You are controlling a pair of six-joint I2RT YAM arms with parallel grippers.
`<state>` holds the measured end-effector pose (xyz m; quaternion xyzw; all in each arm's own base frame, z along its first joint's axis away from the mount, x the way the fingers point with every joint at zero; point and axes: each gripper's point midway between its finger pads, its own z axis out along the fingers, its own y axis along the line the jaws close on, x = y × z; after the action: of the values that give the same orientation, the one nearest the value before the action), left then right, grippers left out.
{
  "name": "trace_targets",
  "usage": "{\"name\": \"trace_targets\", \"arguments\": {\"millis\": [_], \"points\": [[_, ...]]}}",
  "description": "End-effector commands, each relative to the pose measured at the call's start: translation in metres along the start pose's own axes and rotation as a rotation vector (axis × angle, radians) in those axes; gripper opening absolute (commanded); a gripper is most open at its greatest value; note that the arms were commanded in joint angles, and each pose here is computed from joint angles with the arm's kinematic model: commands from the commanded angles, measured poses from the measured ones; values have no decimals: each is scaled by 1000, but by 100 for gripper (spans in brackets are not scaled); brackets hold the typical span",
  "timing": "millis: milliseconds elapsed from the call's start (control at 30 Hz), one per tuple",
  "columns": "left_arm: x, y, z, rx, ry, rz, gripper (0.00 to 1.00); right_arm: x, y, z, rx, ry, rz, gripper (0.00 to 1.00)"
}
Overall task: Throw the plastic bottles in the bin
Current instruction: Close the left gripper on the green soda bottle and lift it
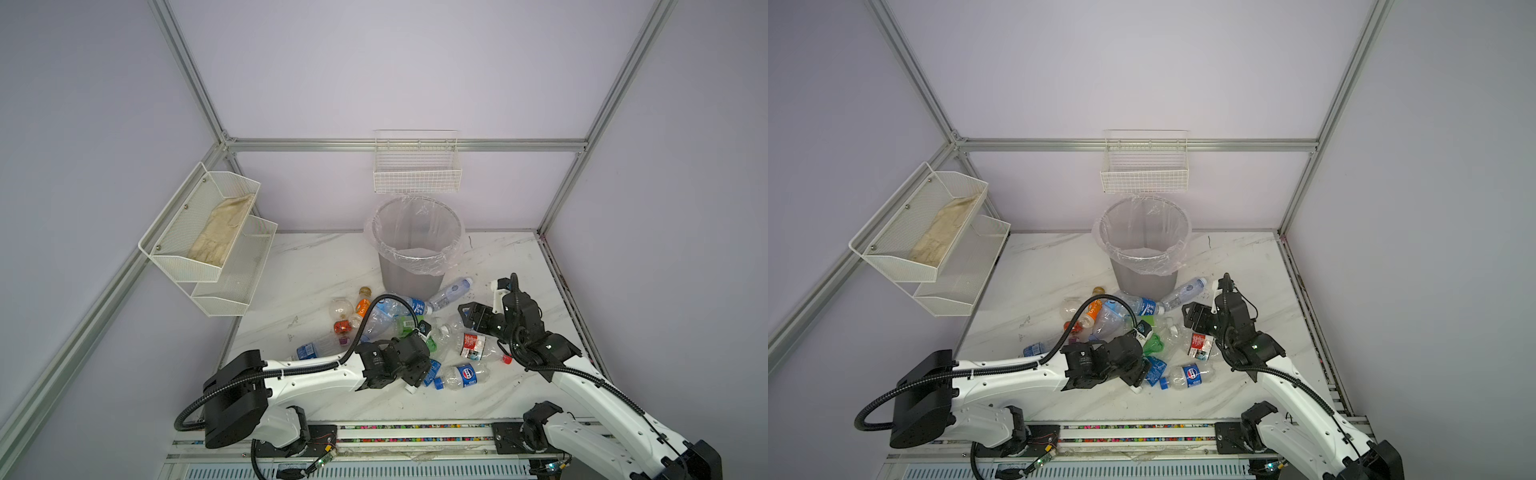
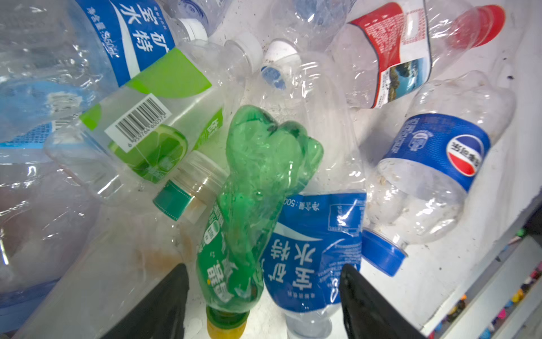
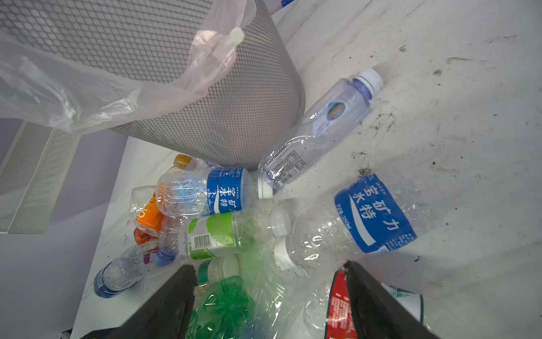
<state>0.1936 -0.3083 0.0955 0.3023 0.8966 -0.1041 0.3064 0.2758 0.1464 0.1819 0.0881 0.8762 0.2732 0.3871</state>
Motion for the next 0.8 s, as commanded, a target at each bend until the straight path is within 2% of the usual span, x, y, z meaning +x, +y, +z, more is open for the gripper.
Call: {"name": "trace_targets", "arguments": {"millis": [0, 267, 533, 767], "points": [[-48, -7, -11, -18, -116, -13, 76, -10, 2, -8, 13, -33, -6, 83], [-55, -3, -2, -71, -121, 17, 68, -9, -1, -7, 25, -35, -8, 83], [-53, -4, 12, -96, -97, 43, 56, -10, -1, -9, 25, -45, -13, 83], [-55, -5, 13, -99, -88, 61, 35, -7, -5, -9, 35, -43, -16, 83]]}}
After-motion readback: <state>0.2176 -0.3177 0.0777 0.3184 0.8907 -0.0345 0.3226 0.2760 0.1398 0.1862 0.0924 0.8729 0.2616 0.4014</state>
